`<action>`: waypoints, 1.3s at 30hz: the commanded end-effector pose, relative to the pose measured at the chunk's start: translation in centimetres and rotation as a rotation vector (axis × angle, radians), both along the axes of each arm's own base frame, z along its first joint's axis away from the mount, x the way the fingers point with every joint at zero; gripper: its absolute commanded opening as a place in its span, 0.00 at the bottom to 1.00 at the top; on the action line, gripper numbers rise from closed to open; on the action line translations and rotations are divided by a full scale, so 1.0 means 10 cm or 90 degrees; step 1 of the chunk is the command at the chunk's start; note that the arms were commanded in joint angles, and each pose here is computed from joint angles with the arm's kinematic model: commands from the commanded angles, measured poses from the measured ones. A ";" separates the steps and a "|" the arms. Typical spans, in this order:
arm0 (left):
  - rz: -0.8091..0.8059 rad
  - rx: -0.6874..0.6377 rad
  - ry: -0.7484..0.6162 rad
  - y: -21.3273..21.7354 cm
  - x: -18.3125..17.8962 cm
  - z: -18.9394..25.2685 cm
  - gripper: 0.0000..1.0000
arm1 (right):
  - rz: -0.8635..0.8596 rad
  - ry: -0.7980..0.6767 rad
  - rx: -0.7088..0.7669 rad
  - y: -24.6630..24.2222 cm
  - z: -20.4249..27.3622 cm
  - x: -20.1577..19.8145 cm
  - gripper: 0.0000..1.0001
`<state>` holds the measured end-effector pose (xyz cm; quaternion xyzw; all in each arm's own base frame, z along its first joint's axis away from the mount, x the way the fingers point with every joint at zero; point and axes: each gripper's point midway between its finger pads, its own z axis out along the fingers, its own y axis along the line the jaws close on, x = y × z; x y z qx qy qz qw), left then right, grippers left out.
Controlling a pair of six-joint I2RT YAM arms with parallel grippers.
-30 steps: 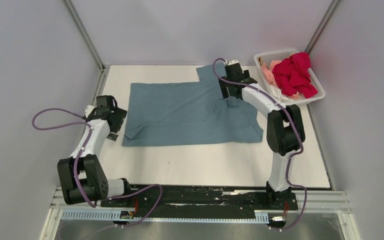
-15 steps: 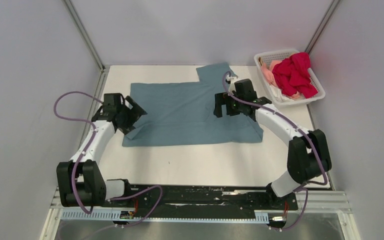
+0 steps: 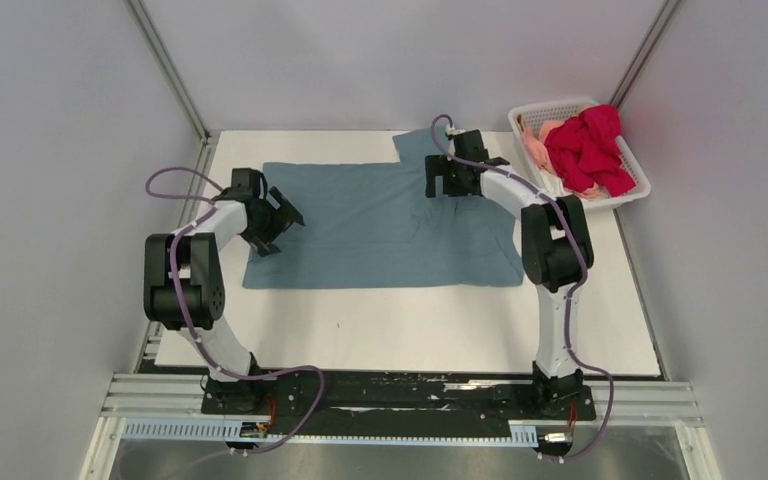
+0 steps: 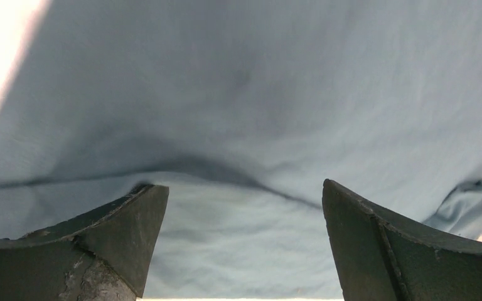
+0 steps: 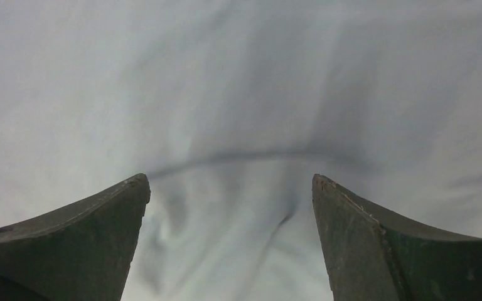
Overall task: Fold and stack the t-shirts
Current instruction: Fold the flattened tshirt in 1/3 of the way
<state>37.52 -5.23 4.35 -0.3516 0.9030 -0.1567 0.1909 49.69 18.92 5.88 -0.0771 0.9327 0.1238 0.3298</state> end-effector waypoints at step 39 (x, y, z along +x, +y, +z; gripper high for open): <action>-0.063 -0.069 0.063 -0.44 -1.34 -0.44 1.00 | -0.148 0.276 0.053 -0.60 -0.55 -2.88 1.00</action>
